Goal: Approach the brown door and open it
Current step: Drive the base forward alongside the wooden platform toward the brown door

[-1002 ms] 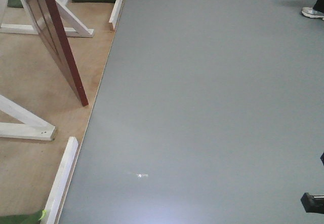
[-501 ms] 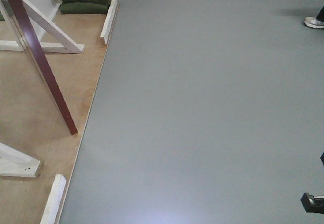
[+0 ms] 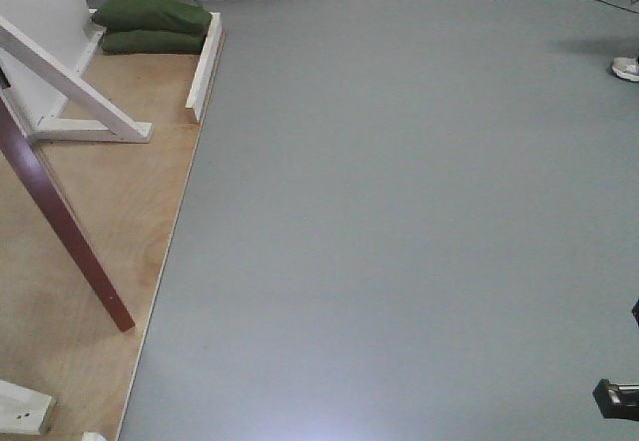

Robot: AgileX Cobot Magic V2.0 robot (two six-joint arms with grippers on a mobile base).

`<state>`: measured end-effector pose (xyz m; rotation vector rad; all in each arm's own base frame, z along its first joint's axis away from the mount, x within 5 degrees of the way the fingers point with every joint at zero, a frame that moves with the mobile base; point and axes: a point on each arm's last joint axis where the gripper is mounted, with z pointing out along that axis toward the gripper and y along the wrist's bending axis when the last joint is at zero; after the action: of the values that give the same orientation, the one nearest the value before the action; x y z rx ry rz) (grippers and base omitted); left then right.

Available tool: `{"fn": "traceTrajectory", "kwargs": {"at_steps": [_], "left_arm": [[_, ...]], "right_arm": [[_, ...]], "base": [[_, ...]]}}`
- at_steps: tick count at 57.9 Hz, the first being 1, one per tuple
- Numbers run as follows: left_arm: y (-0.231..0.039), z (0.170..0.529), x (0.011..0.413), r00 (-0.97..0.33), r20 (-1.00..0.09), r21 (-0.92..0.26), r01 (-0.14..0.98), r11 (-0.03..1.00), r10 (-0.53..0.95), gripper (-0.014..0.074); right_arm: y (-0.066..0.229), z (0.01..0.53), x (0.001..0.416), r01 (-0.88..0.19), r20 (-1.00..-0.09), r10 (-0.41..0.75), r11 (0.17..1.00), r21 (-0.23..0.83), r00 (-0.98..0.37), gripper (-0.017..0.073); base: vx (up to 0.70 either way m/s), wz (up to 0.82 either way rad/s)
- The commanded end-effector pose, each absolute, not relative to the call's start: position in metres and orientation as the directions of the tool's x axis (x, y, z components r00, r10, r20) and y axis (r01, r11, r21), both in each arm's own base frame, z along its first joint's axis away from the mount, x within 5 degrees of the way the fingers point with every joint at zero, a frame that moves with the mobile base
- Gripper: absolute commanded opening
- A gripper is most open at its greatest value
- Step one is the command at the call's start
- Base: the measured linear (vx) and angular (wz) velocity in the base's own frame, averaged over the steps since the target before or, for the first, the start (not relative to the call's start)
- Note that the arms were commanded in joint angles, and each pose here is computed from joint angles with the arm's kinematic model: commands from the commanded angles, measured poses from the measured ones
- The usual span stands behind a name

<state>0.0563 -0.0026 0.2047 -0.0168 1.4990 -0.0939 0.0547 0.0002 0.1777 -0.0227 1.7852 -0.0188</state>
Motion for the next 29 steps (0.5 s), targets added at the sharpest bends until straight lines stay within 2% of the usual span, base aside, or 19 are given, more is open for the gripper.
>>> {"fn": "traceTrajectory", "kwargs": {"at_steps": [1, 29], "left_arm": [[-0.0033, 0.2187, 0.0532, 0.181, -0.98, -0.071, 0.069, 0.995, -0.083, -0.0006], [-0.0033, 0.2187, 0.0532, 0.181, -0.98, -0.071, 0.069, 0.995, -0.083, -0.0006]], "right_arm": [[-0.0002, 0.1831, 0.0568, 0.0, -0.988, -0.037, 0.999, -0.037, -0.148, 0.0], [-0.0002, 0.1831, 0.0568, 0.0, -0.988, -0.037, 0.999, -0.037, -0.148, 0.0]], "base": [[0.37, 0.0], [0.33, 0.01]]}}
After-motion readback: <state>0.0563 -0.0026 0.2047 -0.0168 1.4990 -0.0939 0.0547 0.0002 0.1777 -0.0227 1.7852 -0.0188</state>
